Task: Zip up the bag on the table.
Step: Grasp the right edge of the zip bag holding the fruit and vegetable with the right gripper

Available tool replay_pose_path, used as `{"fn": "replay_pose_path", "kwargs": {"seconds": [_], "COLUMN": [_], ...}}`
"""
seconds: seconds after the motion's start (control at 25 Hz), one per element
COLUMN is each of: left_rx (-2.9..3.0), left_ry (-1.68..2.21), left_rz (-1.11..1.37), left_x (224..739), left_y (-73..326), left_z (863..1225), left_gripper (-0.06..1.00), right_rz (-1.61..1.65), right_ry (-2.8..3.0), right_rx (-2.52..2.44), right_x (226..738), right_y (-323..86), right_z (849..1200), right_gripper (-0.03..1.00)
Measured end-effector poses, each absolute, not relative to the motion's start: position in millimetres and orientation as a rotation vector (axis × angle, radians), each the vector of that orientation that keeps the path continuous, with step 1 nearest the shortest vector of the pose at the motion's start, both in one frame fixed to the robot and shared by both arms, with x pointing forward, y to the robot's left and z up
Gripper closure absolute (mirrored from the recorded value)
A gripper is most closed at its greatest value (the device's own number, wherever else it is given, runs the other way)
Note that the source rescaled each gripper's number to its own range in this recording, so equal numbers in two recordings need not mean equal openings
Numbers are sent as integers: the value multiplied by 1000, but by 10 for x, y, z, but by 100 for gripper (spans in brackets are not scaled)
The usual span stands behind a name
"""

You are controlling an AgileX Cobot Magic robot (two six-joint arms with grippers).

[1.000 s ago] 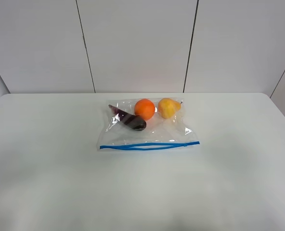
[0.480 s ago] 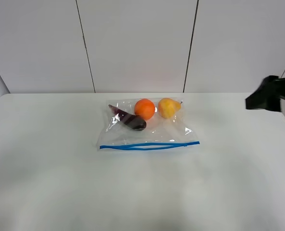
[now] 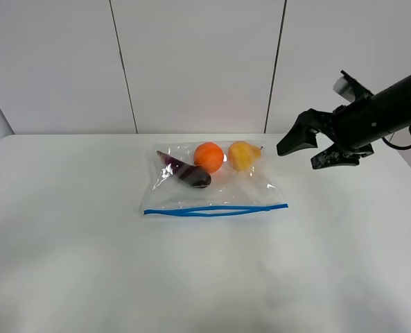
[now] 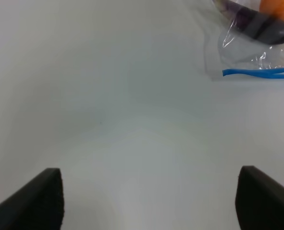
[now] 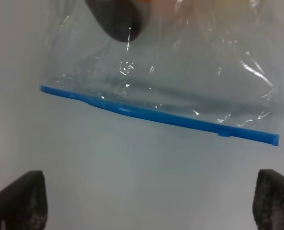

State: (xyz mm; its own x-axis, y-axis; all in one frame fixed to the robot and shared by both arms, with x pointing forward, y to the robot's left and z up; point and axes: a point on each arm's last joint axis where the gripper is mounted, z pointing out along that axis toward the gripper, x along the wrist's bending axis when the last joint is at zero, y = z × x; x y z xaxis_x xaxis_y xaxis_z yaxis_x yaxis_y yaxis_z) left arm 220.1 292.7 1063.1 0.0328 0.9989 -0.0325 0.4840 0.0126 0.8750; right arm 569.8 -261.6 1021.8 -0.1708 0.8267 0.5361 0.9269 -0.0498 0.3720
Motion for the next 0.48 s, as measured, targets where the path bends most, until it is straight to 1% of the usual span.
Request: {"fn": "replay_pose_path", "kwargs": {"seconds": [0.24, 0.32, 0.48], "left_rx": [1569, 1569, 1569], "left_ry": [1548, 1548, 1548], "left_rz": [879, 879, 879], "left_x": [2201, 2201, 2201], "left_y": [2927, 2927, 2927], "left_z": [10631, 10631, 10631], "left_gripper": [2, 2, 2], "right_rz": [-986, -1005, -952], "right_ry": [-1885, -1840, -1801], "right_rx": [-1845, -1855, -1821], "right_x": [5778, 5820, 5872], "right_y": [-3081, -3149, -3147], "right_z": [9842, 9742, 9460], "right_gripper": [0, 3, 6]}}
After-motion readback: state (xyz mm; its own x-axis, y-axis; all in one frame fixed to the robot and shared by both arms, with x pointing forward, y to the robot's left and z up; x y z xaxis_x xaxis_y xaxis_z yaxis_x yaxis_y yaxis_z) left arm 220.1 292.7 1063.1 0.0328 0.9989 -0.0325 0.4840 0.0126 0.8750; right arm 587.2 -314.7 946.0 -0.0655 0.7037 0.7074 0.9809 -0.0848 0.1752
